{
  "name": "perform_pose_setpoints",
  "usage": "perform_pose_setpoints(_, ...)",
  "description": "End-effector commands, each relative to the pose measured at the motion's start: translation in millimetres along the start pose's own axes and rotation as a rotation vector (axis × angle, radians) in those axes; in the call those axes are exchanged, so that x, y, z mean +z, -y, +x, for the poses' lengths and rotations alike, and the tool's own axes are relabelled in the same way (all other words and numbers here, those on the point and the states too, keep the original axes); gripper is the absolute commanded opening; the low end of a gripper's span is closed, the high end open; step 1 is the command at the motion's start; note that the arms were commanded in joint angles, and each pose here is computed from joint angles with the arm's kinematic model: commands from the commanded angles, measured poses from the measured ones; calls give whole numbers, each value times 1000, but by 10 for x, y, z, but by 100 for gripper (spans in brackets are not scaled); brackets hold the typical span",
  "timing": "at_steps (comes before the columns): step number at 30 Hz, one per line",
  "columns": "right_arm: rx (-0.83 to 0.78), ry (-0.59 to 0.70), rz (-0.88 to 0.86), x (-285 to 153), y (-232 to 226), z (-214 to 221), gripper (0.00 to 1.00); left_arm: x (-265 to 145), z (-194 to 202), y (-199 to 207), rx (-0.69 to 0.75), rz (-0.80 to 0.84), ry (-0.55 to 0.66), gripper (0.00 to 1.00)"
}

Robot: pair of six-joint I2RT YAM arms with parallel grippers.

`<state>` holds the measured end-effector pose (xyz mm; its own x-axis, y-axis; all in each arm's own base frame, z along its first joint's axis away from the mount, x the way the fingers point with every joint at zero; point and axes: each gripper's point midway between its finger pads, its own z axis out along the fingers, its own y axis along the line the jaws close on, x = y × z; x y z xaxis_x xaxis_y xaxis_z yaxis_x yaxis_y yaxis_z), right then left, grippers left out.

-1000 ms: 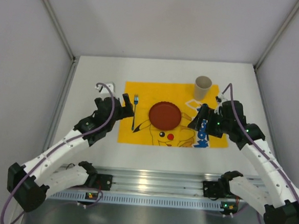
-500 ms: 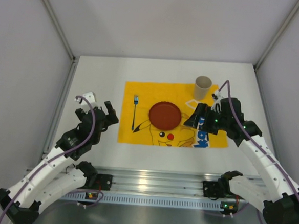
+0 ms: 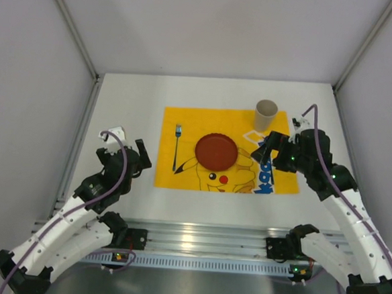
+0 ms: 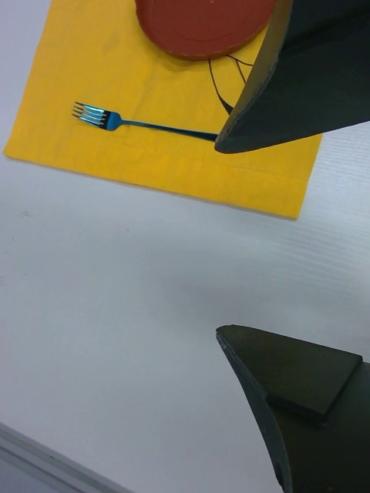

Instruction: Set the dinner table for one person

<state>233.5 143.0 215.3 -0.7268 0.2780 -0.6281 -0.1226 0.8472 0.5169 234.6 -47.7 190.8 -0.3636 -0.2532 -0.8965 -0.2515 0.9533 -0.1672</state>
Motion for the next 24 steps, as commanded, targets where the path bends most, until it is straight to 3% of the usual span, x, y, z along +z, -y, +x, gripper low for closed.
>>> perform_pose_setpoints(1,-12,122,39,-198,46,-182,100,49,-103,-28,25,-16,68,98)
perform_pose_setpoints(9,39,308,128,-488,255,-297,100,177,-166,-12,104,-34,140,98)
perform_pose_setpoints(19,81,332,176,-615,333,-294,100,277,-272,14,157,4,334,96)
perform_pose_setpoints(24,89,341,204,-666,369,-311,100,349,-113,30,226,36,335,97)
